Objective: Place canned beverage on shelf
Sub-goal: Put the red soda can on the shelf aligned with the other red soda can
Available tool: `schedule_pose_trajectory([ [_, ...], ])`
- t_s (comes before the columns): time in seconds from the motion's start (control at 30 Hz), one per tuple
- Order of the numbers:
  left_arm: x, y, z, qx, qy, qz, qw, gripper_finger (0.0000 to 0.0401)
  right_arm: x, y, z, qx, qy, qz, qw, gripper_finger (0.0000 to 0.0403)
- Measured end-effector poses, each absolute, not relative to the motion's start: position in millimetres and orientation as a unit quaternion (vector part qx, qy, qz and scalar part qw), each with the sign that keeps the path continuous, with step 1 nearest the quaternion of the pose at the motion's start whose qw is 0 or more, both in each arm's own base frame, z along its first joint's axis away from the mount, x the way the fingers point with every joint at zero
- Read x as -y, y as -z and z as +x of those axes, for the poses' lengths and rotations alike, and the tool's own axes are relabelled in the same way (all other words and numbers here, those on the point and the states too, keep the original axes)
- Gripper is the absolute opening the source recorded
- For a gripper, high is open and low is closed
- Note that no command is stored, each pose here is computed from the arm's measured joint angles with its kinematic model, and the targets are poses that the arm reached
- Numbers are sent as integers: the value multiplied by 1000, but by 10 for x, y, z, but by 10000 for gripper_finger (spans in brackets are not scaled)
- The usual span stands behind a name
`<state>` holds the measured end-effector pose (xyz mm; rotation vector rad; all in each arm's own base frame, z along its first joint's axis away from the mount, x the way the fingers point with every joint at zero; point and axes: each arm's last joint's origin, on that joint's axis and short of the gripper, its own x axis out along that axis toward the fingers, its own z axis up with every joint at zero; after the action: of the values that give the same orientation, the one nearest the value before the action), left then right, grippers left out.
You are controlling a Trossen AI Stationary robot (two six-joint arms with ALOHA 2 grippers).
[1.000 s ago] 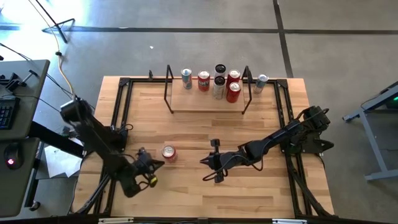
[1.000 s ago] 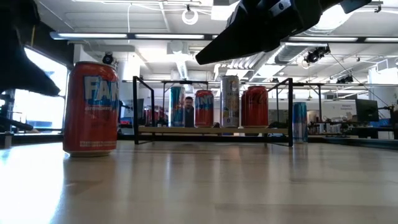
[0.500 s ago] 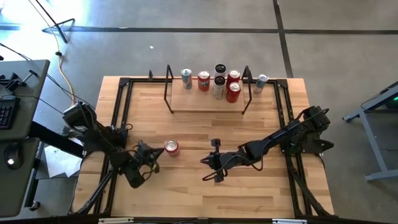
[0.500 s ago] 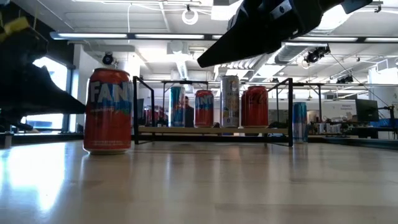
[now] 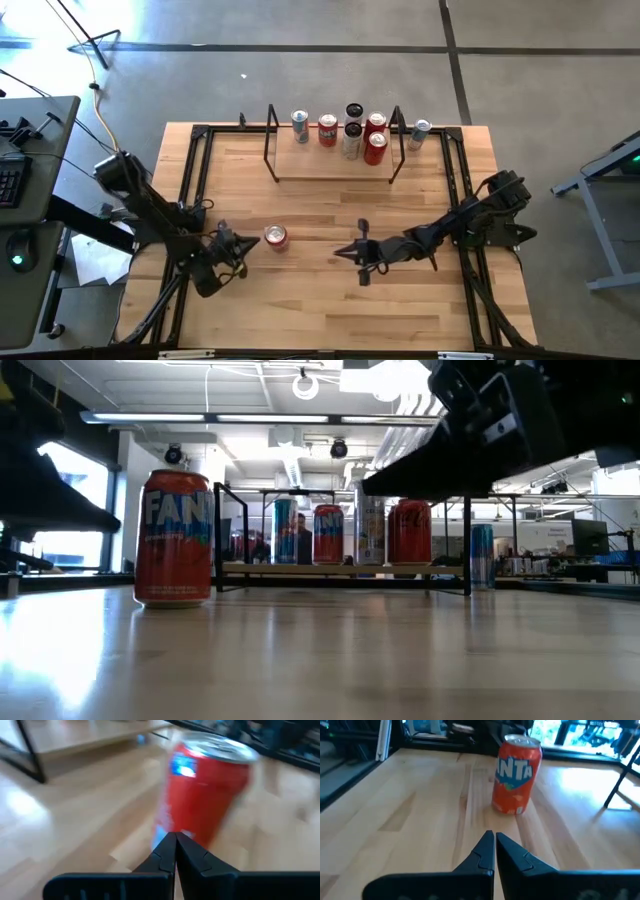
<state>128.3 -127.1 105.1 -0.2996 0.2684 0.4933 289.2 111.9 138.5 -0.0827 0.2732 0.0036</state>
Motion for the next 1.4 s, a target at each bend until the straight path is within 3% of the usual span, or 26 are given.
schedule_pose_trajectory([
  [0.37,1502,-1215,1406,-185,-146,-136,962,0,-1156,-1366,2837,-130,7,-25,991,0],
  [0.73,1377,-1035,1641,-167,-212,-107,957,0,-1155,-1372,2840,-127,5,-35,991,0],
  [1.1,1054,-949,1512,-115,-301,-123,939,0,-1036,-1370,2886,-127,30,10,991,5],
  [1.23,1070,-987,1484,-110,-293,-122,942,0,-943,-1421,2983,-124,11,16,992,45],
  [1.4,1105,-1059,1458,-92,-287,-117,946,0,-780,-1608,3218,-104,-7,18,994,146],
])
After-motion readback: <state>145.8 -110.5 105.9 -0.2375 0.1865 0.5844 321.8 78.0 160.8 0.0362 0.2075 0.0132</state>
